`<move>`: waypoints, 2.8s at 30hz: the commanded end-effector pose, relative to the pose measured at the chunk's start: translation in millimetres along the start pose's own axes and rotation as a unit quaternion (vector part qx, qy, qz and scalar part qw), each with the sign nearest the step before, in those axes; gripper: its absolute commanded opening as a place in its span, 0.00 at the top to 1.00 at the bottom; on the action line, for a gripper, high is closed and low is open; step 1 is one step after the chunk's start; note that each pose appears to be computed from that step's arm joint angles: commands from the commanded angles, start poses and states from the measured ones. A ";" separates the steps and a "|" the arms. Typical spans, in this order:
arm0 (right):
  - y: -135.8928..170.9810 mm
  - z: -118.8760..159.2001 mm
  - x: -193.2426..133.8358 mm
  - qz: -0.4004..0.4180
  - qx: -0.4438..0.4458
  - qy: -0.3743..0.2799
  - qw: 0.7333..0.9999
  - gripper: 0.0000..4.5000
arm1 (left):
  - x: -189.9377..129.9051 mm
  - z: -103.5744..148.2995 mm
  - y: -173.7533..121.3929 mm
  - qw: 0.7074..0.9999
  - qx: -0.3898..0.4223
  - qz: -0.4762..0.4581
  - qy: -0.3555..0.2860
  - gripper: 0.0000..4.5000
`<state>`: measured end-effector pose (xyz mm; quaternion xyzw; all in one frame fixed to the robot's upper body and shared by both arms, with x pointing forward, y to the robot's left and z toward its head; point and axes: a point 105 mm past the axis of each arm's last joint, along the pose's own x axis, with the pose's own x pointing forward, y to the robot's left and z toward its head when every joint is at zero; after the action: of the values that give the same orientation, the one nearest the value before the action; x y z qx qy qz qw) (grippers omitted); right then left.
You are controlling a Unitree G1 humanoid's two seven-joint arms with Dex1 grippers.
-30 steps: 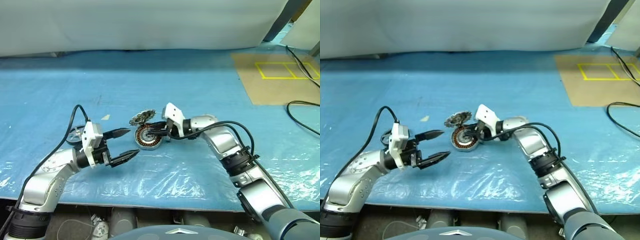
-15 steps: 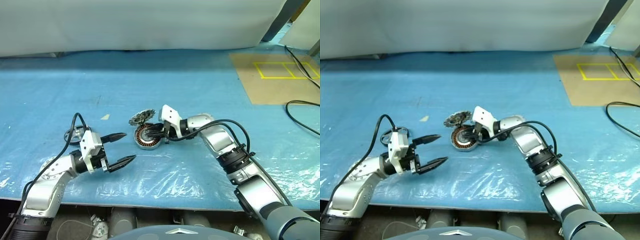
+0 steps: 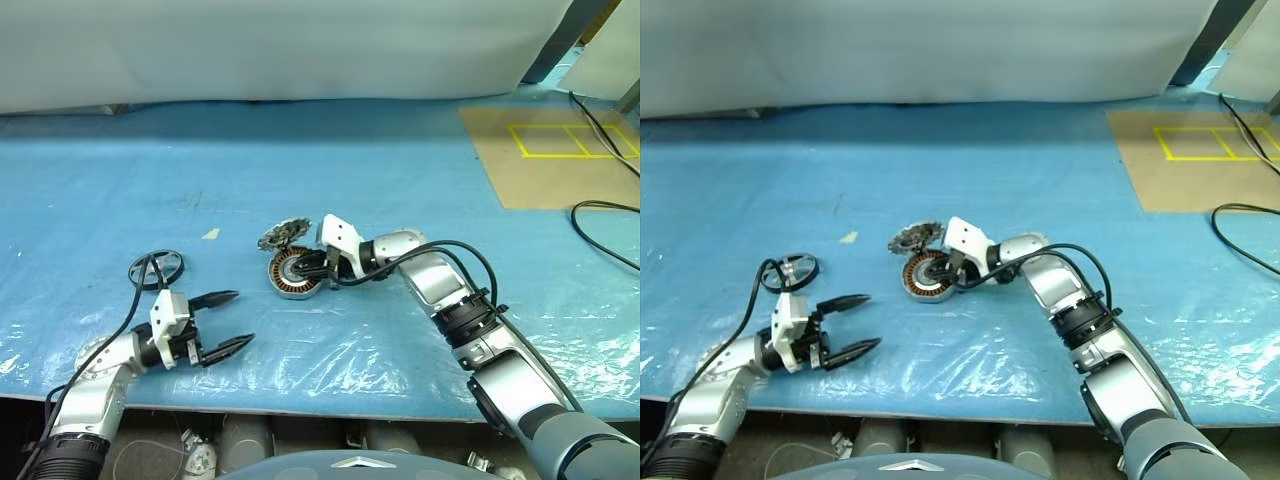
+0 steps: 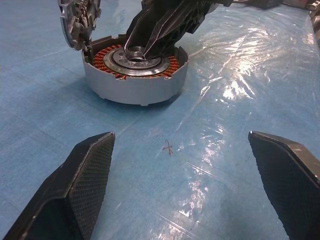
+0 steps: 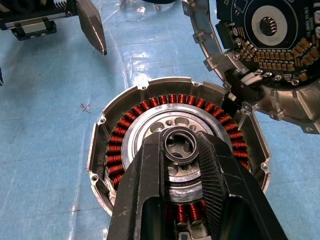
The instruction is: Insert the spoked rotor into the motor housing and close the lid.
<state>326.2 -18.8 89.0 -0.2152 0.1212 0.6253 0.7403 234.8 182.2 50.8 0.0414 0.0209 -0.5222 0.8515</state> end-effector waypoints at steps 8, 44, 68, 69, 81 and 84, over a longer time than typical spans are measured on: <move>3.3 7.8 5.0 0.009 -0.011 -0.011 1.000 0.87 | -3.0 -3.0 4.6 1.000 0.012 0.002 -0.012 0.00; -2.7 5.0 4.9 -0.013 -0.010 -0.009 1.000 0.87 | 36.4 56.6 -7.5 1.000 0.014 -0.009 -0.024 0.00; -5.2 32.9 -9.3 0.000 0.039 -0.076 0.996 0.63 | 28.9 37.1 -1.2 1.000 -0.007 0.000 -0.022 0.00; -3.4 33.0 -8.3 0.005 0.042 -0.078 0.996 0.69 | 28.3 35.4 -1.3 1.000 -0.007 -0.001 -0.022 0.00; -3.8 16.4 5.8 -0.006 0.043 -0.041 0.998 1.00 | 25.6 30.6 0.8 1.000 -0.002 0.002 -0.024 0.00; -4.7 17.4 9.3 -0.011 0.046 -0.047 0.998 1.00 | 26.8 31.2 0.1 1.000 -0.002 0.002 -0.024 0.00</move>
<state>329.4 -10.1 89.7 -0.1492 0.1381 0.6165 0.7607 247.1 156.5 73.9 0.0204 0.0159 -0.5200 0.8538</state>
